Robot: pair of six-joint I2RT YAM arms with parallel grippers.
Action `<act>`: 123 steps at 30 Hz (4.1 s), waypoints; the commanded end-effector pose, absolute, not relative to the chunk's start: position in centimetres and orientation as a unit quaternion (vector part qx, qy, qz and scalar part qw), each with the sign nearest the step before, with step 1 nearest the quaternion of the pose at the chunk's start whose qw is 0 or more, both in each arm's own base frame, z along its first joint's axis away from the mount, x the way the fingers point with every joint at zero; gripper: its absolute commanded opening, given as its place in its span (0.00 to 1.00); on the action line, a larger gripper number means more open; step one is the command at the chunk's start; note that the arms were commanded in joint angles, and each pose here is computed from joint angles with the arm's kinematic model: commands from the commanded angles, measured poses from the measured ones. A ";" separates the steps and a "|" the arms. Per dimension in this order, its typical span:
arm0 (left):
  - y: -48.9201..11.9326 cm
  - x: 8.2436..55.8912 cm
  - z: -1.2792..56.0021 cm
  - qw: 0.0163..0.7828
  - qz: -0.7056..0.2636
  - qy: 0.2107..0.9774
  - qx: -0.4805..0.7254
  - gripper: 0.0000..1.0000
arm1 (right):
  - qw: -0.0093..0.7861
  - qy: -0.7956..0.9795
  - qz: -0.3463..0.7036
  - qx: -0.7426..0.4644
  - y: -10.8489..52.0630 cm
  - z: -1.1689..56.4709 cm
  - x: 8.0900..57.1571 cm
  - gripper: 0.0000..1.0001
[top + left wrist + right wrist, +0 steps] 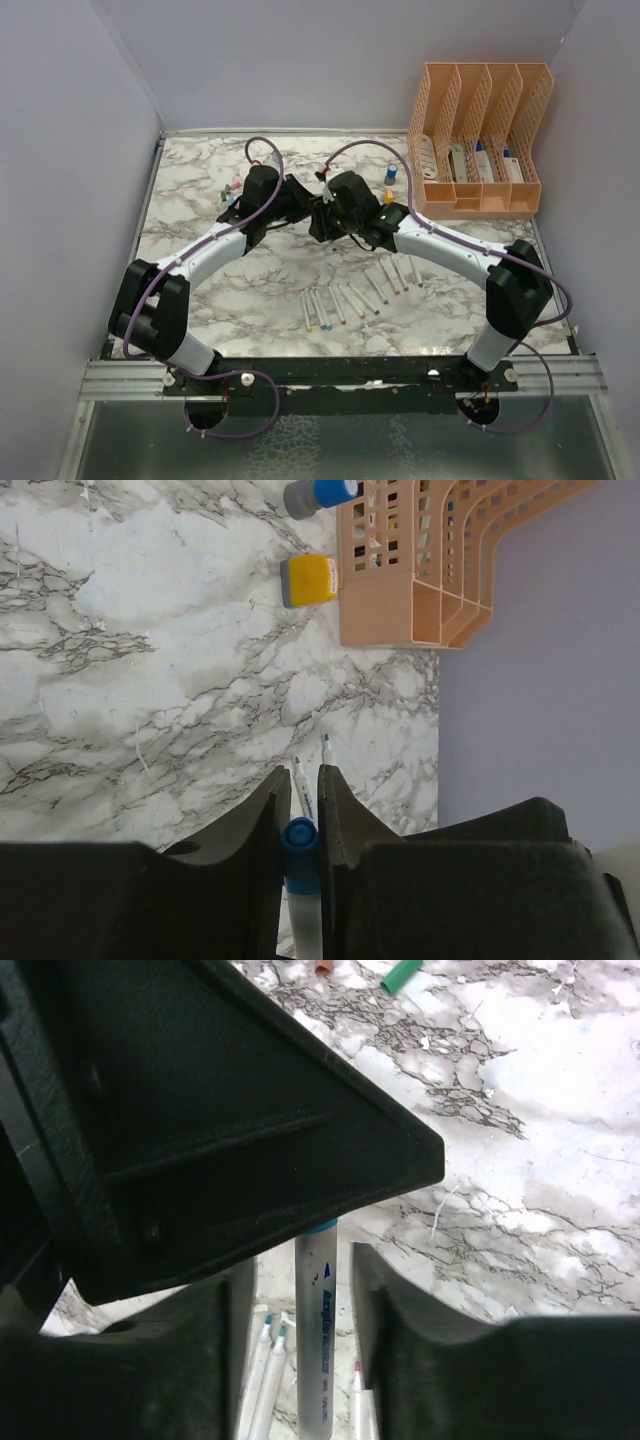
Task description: Open the pen caps
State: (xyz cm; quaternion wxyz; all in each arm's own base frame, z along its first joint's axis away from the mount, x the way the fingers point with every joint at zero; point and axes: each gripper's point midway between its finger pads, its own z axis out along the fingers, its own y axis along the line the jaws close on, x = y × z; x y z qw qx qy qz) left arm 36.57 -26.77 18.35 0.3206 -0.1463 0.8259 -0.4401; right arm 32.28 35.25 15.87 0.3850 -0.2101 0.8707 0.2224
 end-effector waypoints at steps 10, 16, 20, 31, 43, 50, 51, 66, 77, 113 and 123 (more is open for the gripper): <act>-27.4 35.7 20.1 0.326 -0.459 0.816 -0.132 0.00 | 0.403 0.857 0.242 -0.210 36.2 17.8 33.7 0.01; -26.1 38.7 19.8 0.357 -0.421 0.822 -0.142 0.00 | 0.377 0.866 0.243 -0.220 35.5 16.6 32.2 0.01; -23.8 43.4 20.7 0.389 -0.404 0.813 -0.158 0.00 | 0.355 0.878 0.238 -0.218 33.8 15.3 30.3 0.01; -19.7 49.2 17.9 0.387 -0.360 0.831 -0.175 0.00 | 0.343 0.907 0.164 -0.180 27.6 13.4 28.1 0.01; -17.5 44.9 12.4 0.342 -0.310 0.869 -0.177 0.00 | 0.329 0.935 0.053 -0.124 22.3 11.3 30.4 0.01; -16.8 44.0 9.8 0.318 -0.274 0.894 -0.159 0.00 | 0.335 0.941 0.019 -0.053 16.2 11.1 33.1 0.01; -16.7 44.0 9.6 0.317 -0.269 0.896 -0.157 0.00 | 0.335 0.941 0.011 -0.043 15.2 11.1 33.4 0.01; -14.8 42.9 4.1 0.279 -0.188 0.932 -0.137 0.00 | 0.319 0.945 -0.003 0.075 6.3 9.7 33.0 0.01; -14.9 43.1 2.9 0.262 -0.180 0.938 -0.135 0.27 | 0.272 0.958 -0.006 0.086 5.2 5.8 32.0 0.01; -16.1 42.5 15.6 0.359 -0.269 0.883 -0.138 0.58 | 0.228 0.971 -0.014 0.071 5.1 2.8 32.5 0.39; -15.0 41.7 18.4 0.389 -0.262 0.870 -0.151 0.87 | 0.327 0.942 0.000 0.083 5.2 10.1 35.7 0.66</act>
